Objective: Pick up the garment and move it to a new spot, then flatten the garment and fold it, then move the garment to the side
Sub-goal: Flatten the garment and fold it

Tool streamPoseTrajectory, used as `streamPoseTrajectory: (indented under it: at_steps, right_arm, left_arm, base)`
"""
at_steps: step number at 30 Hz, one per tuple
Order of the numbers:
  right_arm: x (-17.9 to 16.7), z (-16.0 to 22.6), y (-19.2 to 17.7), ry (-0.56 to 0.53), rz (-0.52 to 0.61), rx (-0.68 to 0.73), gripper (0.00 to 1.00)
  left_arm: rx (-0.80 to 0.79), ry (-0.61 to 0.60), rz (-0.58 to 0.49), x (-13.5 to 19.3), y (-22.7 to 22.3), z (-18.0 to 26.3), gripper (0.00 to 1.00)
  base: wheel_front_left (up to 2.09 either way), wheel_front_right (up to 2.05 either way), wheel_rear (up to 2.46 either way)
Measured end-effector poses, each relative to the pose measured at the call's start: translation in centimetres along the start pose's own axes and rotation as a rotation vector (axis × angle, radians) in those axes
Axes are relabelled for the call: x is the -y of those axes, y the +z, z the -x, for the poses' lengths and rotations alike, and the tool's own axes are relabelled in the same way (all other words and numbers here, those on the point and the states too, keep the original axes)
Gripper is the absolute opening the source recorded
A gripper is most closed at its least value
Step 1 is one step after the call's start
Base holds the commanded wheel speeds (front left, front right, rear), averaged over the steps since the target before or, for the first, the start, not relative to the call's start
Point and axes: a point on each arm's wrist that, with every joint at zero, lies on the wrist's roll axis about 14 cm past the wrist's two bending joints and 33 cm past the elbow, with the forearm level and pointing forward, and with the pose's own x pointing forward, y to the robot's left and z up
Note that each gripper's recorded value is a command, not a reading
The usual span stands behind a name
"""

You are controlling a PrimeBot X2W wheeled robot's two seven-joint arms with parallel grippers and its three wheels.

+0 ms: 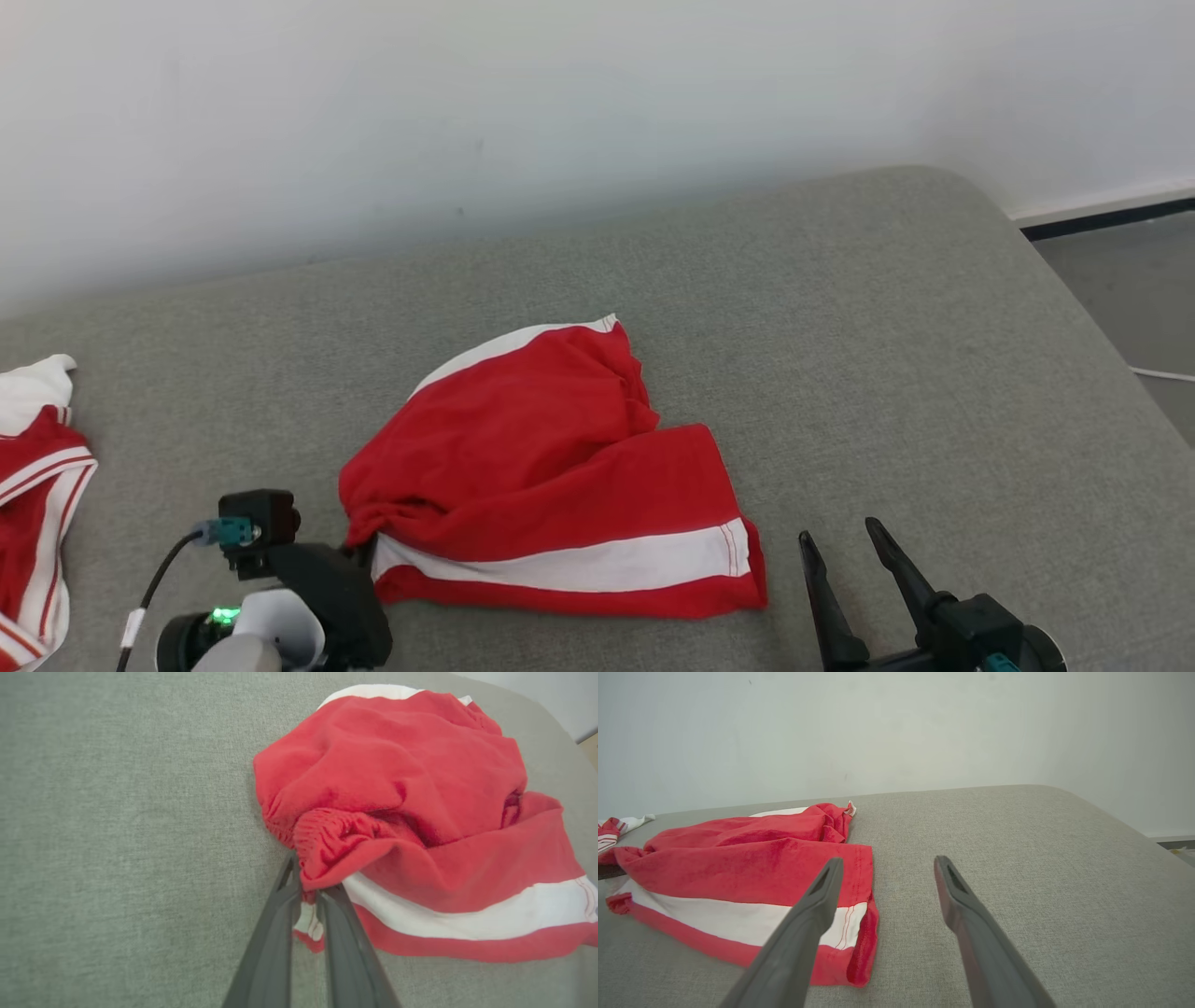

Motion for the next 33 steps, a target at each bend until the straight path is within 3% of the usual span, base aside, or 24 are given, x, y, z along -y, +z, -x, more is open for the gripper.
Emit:
streamPoseTrajectory:
  at_steps: [3, 4, 5, 14, 25, 33]
  right_arm:
    - [0.4, 0.1, -0.2, -0.015, -0.002, -0.007, 1.0]
    - [0.7, 0.1, -0.2, -0.022, -0.003, -0.008, 1.0]
    - [0.9, 0.1, -0.3, -0.028, -0.003, -0.011, 1.0]
    - [1.7, 0.1, -0.6, -0.053, -0.007, -0.017, 1.0]
    - [-0.1, -1.1, 0.6, 0.015, 0.006, 0.022, 1.0]
    - [-2.0, -1.7, 1.4, 0.078, 0.032, 0.044, 1.0]
  left_arm:
    - [-0.003, 0.023, -0.048, -0.1, 0.0, -0.9, 0.0]
    - [-0.003, 0.027, -0.064, -0.1, 0.0, -1.2, 0.44]
    - [-0.005, 0.029, -0.08, -0.1, -0.1, -1.4, 1.0]
    - [0.153, 0.024, -0.089, -1.0, 0.9, -0.3, 1.0]
    - [0.404, 0.117, -0.042, -3.9, 2.2, 6.2, 1.0]
    - [0.601, 0.168, -0.071, -3.9, 4.8, 11.8, 1.0]
  base:
    - [0.0, 0.0, 0.0]
    - [0.0, 0.0, 0.0]
    - [0.0, 0.0, 0.0]
    - [0.0, 0.0, 0.0]
    - [0.0, 0.0, 0.0]
    - [0.0, 0.0, 0.0]
